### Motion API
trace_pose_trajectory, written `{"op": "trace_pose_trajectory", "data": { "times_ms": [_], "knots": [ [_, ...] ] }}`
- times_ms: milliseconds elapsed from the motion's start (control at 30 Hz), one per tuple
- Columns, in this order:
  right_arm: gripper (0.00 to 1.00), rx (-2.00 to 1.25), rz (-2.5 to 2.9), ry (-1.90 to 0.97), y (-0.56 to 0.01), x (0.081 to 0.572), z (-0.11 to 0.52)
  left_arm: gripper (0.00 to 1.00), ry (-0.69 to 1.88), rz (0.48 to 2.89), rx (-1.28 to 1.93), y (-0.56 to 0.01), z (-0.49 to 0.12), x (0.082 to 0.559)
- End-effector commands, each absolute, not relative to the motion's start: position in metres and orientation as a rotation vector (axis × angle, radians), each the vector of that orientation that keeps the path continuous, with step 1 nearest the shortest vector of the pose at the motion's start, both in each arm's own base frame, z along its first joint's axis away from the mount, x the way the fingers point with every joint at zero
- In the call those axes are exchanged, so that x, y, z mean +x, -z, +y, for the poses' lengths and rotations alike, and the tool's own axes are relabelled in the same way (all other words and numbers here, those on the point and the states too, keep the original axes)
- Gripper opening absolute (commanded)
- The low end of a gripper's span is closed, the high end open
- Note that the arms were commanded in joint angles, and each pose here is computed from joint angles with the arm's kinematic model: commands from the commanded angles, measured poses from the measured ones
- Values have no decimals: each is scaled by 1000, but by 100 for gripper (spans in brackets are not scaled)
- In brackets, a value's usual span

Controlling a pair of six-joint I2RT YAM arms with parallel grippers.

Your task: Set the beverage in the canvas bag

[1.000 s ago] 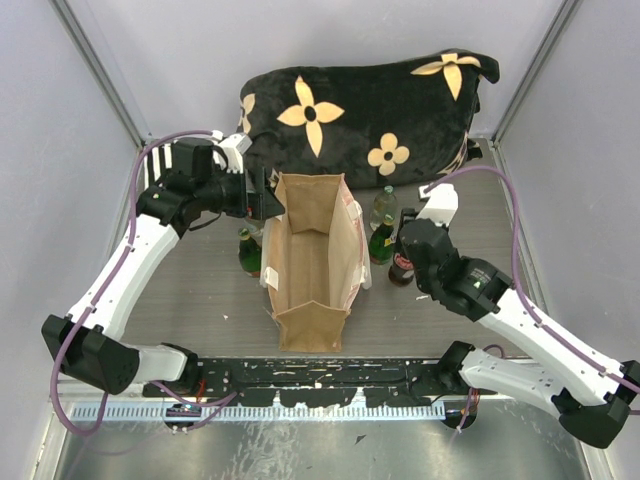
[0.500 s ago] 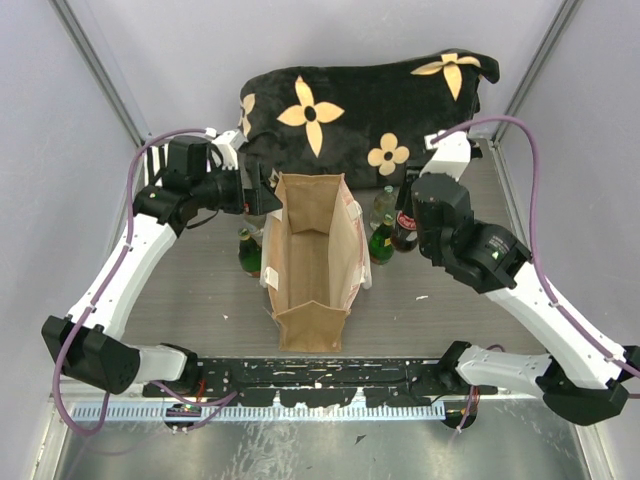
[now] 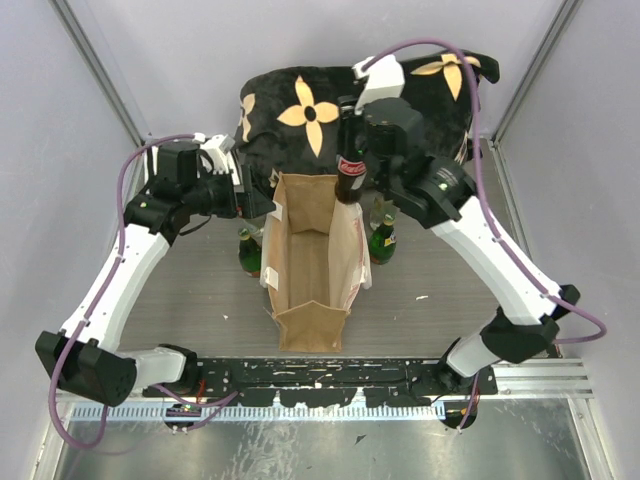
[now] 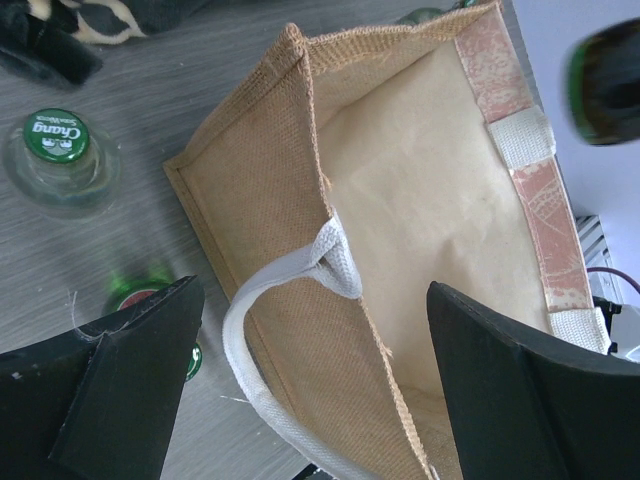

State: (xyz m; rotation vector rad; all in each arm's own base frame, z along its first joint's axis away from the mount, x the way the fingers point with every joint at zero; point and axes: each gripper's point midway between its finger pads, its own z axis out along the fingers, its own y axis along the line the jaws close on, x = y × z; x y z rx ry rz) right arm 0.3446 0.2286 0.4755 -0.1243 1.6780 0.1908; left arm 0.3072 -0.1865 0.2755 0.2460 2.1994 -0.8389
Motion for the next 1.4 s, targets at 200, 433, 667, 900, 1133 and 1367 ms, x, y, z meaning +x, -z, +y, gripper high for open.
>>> {"op": "trace_pose_trajectory", "data": {
  "times_ms": [200,433,667,900,1133,1367],
  "knots": [
    [1,-137,1579,-456,-469,363,293,100,782,2090,169,-316,-149,312],
    [1,-167,1643,-493,-415,376,320,100,758,2100,101,-315,-127,313],
    [1,-193,1656,-533,-378,377,333,100,749,2107,68,-312,-118,314],
    [1,-227,1645,-557,-353,379,344,100,758,2123,60,-306,-118,313],
    [1,-266,1670,-572,-330,381,357,100,758,2135,61,-303,-118,312],
    [1,-304,1713,-576,-306,382,368,100,766,2139,48,-299,-118,312]
  ]
}}
